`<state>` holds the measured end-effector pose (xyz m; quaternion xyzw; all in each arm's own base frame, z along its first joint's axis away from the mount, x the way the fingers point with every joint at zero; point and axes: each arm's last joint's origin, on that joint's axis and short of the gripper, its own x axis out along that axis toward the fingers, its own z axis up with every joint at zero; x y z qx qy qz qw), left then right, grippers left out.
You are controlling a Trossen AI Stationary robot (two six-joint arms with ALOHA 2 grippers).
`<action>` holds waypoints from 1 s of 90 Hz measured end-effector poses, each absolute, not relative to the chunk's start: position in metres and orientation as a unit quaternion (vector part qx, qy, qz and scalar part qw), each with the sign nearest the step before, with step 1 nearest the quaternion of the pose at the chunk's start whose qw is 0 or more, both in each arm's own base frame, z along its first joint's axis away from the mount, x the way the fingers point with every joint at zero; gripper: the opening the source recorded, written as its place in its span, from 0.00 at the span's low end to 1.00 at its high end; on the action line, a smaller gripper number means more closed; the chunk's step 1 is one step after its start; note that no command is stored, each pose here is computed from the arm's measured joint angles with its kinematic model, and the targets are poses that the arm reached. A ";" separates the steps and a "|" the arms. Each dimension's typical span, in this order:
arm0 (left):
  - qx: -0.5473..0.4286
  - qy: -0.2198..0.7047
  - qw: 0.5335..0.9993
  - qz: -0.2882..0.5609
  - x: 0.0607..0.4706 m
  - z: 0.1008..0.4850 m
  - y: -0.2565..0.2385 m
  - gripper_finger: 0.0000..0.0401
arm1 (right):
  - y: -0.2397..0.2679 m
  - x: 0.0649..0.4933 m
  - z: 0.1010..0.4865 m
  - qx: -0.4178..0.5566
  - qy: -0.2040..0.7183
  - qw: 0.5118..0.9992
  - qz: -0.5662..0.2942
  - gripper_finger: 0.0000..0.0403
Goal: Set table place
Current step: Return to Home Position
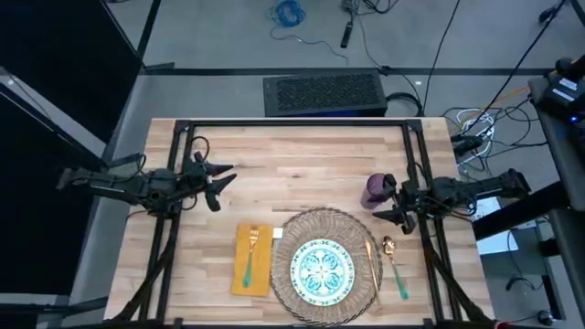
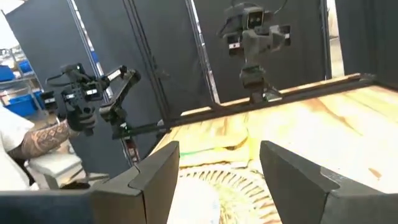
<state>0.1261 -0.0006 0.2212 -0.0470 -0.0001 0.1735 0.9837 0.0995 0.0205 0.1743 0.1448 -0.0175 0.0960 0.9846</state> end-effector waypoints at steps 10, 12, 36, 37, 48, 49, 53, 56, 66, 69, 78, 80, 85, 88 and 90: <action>-0.048 -0.002 0.984 0.171 0.126 0.211 -0.001 0.34 | 0.022 0.099 0.173 0.139 -0.009 0.985 0.102 0.52; -0.051 -0.004 0.984 0.172 0.126 0.209 -0.001 0.34 | 0.022 0.099 0.173 0.137 -0.009 0.985 0.103 0.52; -0.066 -0.027 0.981 0.180 0.125 0.196 0.000 0.34 | 0.022 0.099 0.178 0.137 -0.038 0.984 0.109 0.52; -0.067 -0.028 0.981 0.180 0.125 0.196 0.000 0.34 | 0.022 0.099 0.179 0.136 -0.039 0.984 0.109 0.52; -0.064 -0.031 0.981 0.180 0.124 0.197 0.000 0.34 | 0.023 0.099 0.179 0.127 -0.043 0.985 0.110 0.52; -0.064 -0.031 0.981 0.181 0.124 0.197 0.000 0.34 | 0.023 0.099 0.179 0.126 -0.043 0.985 0.111 0.52; -0.064 -0.031 0.981 0.180 0.124 0.197 0.000 0.34 | 0.023 0.099 0.180 0.126 -0.045 0.985 0.111 0.52; -0.064 -0.031 0.981 0.180 0.124 0.197 0.000 0.34 | 0.023 0.099 0.180 0.126 -0.047 0.985 0.111 0.52; -0.057 -0.028 0.983 0.174 0.124 0.197 0.000 0.34 | 0.024 0.098 0.184 0.117 -0.066 0.982 0.136 0.52; -0.054 -0.028 0.983 0.173 0.124 0.197 0.000 0.34 | 0.024 0.097 0.186 0.112 -0.075 0.980 0.149 0.52; -0.053 -0.024 0.983 0.172 0.124 0.196 0.000 0.34 | 0.026 0.096 0.189 0.098 -0.092 0.976 0.172 0.52; -0.052 -0.020 0.983 0.172 0.124 0.195 0.000 0.34 | 0.026 0.096 0.189 0.097 -0.090 0.976 0.173 0.52; -0.049 -0.010 0.984 0.173 0.125 0.193 0.000 0.34 | 0.026 0.096 0.187 0.094 -0.080 0.977 0.175 0.52; -0.048 -0.005 0.984 0.173 0.125 0.192 0.000 0.34 | 0.026 0.097 0.185 0.094 -0.071 0.977 0.178 0.52; -0.047 -0.002 0.984 0.173 0.125 0.192 0.000 0.34 | 0.026 0.097 0.184 0.095 -0.064 0.977 0.179 0.52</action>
